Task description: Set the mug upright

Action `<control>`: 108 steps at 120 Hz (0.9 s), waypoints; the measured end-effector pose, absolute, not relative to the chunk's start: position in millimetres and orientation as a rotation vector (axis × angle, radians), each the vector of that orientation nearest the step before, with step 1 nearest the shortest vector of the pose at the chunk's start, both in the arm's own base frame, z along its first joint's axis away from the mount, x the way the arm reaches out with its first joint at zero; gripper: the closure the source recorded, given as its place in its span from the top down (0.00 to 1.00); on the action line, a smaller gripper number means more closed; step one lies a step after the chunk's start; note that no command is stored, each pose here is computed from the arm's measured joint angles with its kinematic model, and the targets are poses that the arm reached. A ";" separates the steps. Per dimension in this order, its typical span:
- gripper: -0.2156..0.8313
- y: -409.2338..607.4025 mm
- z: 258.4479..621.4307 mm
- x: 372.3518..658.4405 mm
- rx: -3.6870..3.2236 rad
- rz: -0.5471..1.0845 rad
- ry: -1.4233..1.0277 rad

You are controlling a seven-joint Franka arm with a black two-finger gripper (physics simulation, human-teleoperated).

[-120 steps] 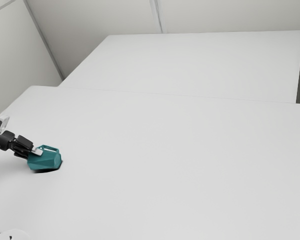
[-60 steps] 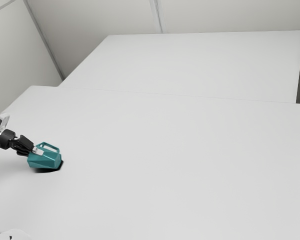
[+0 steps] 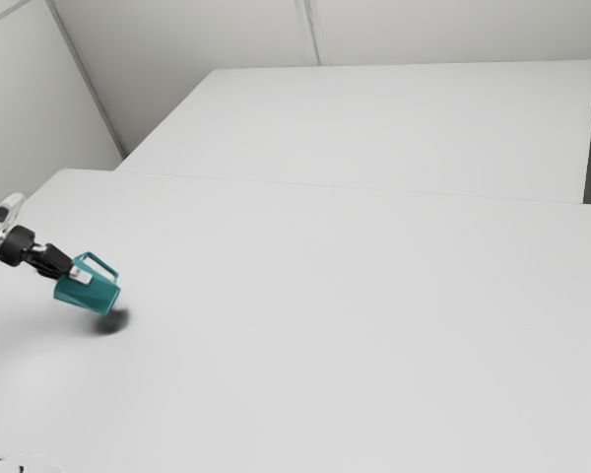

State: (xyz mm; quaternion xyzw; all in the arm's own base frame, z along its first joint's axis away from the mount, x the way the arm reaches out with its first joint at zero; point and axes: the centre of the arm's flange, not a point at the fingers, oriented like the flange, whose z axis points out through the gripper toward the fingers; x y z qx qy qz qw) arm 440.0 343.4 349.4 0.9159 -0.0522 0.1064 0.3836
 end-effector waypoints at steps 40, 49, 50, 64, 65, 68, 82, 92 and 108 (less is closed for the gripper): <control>0.05 227.4 396.3 487.9 2.618 0.286 -0.523; 0.05 197.1 401.7 499.1 2.674 0.264 -0.610; 0.05 193.7 402.3 500.2 2.681 0.261 -0.619; 0.05 145.2 412.2 514.3 2.754 0.217 -0.741; 0.05 141.6 412.7 514.9 2.759 0.213 -0.748; 0.05 130.5 413.0 516.7 2.769 0.201 -0.767; 0.04 86.4 410.8 517.3 2.824 0.142 -0.824; 0.04 75.4 407.6 514.5 2.867 0.111 -0.796; 0.04 49.9 404.1 512.3 2.921 0.079 -0.751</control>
